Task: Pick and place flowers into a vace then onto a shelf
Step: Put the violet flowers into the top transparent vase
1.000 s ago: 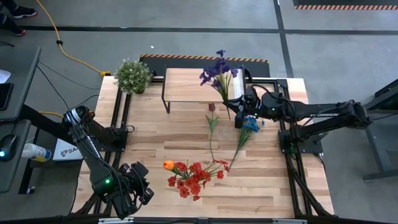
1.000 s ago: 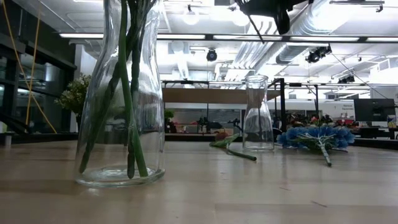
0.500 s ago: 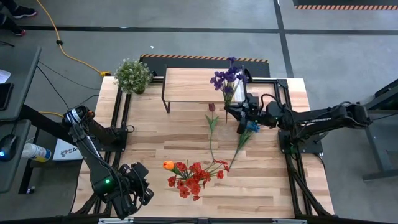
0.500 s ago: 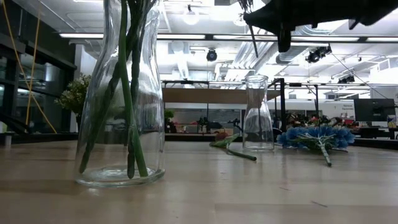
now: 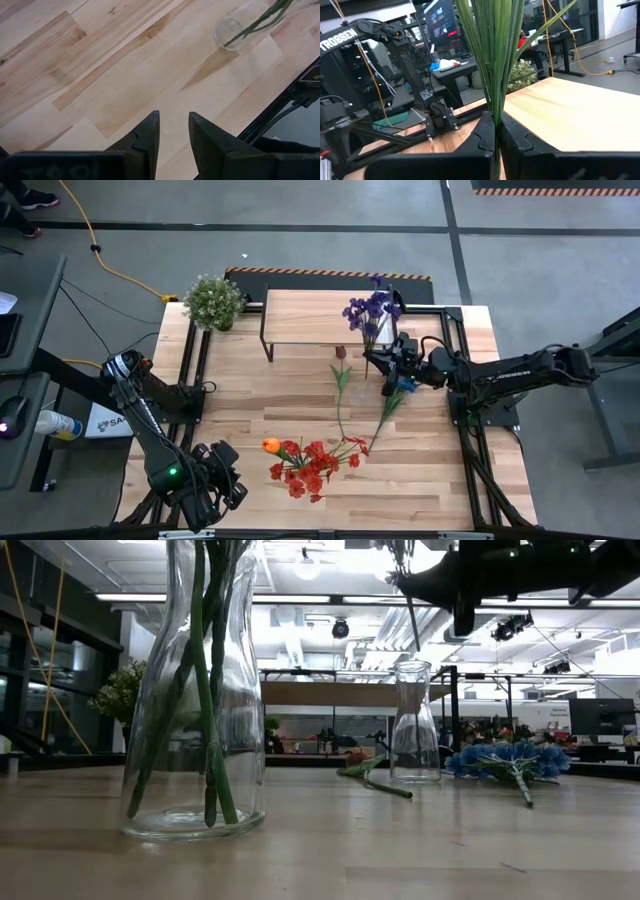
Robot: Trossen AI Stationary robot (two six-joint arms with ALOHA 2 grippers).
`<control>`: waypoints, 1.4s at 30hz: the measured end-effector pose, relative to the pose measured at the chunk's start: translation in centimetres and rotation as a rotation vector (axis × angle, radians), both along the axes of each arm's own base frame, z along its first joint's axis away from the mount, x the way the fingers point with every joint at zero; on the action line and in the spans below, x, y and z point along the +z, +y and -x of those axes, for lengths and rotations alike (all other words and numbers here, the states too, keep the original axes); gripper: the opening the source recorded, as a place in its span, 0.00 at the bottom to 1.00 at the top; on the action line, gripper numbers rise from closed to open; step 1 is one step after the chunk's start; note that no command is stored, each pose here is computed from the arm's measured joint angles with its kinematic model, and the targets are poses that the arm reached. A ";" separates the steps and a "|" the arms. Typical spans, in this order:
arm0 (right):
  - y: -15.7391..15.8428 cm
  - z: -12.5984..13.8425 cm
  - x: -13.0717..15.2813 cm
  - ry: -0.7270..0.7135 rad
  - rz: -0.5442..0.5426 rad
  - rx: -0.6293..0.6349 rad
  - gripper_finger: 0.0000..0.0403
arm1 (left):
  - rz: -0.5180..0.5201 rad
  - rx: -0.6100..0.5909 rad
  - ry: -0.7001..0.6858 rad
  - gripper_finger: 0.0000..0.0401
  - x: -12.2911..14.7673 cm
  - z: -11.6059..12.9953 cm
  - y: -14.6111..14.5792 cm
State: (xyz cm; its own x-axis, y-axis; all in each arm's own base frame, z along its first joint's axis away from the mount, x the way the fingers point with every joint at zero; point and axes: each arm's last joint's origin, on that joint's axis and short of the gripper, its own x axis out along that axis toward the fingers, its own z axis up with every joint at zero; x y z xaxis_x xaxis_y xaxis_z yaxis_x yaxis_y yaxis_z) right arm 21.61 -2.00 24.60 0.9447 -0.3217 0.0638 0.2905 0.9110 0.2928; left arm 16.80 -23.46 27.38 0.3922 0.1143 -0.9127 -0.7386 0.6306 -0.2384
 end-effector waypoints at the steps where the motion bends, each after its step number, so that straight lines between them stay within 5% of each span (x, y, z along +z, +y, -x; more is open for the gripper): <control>1: 0.0 0.0 0.0 0.001 0.000 0.000 0.00 | 0.000 0.000 0.000 0.34 0.0 0.0 0.0; 42: 0.7 -2.7 -4.4 0.170 -0.024 -0.106 0.00 | 0.001 -0.001 0.001 0.34 0.0 0.0 0.0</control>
State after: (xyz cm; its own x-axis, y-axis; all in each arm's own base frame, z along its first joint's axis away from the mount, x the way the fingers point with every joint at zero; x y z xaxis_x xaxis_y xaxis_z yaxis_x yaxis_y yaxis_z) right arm 24.34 -1.29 20.21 0.9019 -0.4196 -0.1026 0.4317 0.8660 0.2523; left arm 16.80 -23.46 27.38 0.3917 0.1131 -0.9131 -0.7382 0.6310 -0.2386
